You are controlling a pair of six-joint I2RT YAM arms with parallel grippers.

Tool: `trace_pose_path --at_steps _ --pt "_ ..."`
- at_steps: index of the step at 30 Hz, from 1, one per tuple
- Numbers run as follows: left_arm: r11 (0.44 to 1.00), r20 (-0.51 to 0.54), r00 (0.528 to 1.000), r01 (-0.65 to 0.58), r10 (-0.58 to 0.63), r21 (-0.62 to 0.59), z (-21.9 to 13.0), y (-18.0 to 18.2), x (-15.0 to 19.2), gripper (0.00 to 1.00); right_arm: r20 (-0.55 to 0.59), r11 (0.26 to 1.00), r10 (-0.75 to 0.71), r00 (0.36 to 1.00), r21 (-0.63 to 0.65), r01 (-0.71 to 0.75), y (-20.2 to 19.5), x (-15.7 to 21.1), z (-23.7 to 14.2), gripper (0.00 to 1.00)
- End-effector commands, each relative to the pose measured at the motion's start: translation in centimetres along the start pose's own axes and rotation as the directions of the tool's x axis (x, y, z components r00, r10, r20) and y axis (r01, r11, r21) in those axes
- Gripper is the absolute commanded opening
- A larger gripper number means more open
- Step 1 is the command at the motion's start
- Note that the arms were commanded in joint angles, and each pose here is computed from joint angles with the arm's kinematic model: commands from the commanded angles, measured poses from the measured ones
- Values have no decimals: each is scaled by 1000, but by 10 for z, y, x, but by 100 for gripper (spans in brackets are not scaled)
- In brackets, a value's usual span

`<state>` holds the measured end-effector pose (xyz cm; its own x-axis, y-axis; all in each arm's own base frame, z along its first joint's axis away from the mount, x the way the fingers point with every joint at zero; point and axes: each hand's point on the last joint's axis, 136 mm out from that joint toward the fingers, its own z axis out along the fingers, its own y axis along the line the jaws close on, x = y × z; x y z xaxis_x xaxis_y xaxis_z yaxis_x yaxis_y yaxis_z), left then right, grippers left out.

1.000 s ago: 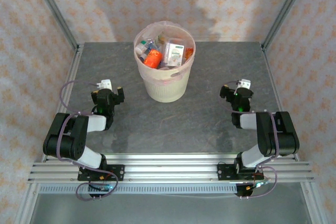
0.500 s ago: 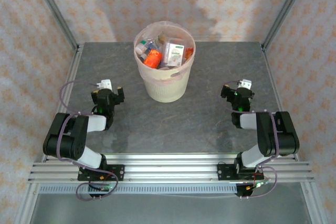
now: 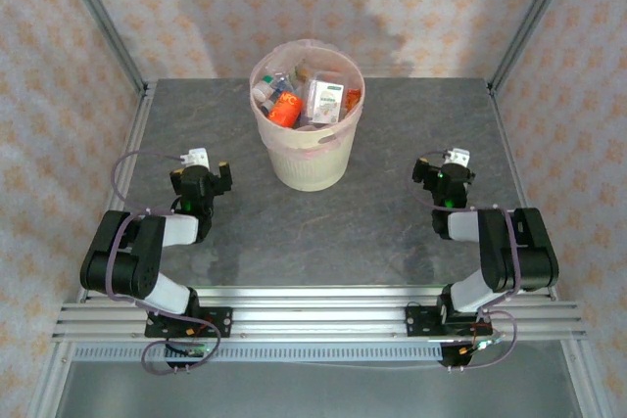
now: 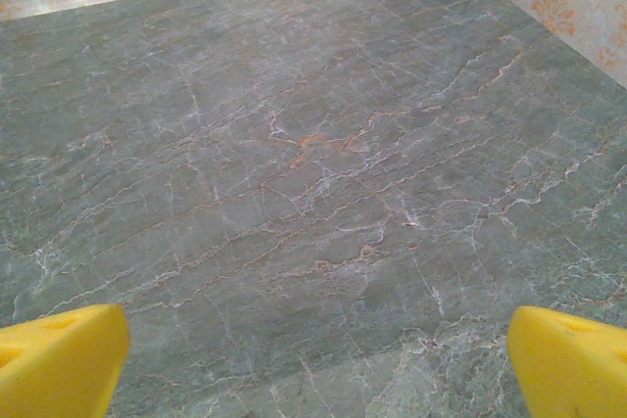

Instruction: Put the plastic bottles in the bin

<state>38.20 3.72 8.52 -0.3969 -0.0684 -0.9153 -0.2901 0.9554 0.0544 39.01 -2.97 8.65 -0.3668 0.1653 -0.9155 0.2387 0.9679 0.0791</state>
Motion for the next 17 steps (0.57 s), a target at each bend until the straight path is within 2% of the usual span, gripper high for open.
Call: trace_pose_path --at_steps 1,17 --pt "1000 32 999 -6 6 -3 1 -1 -13 100 14 1000 17 1000 17 -17 -2 -4 1 99" --pt "1000 32 999 -5 5 -3 1 -1 -13 100 13 1000 17 1000 18 -17 -2 -4 2 99"
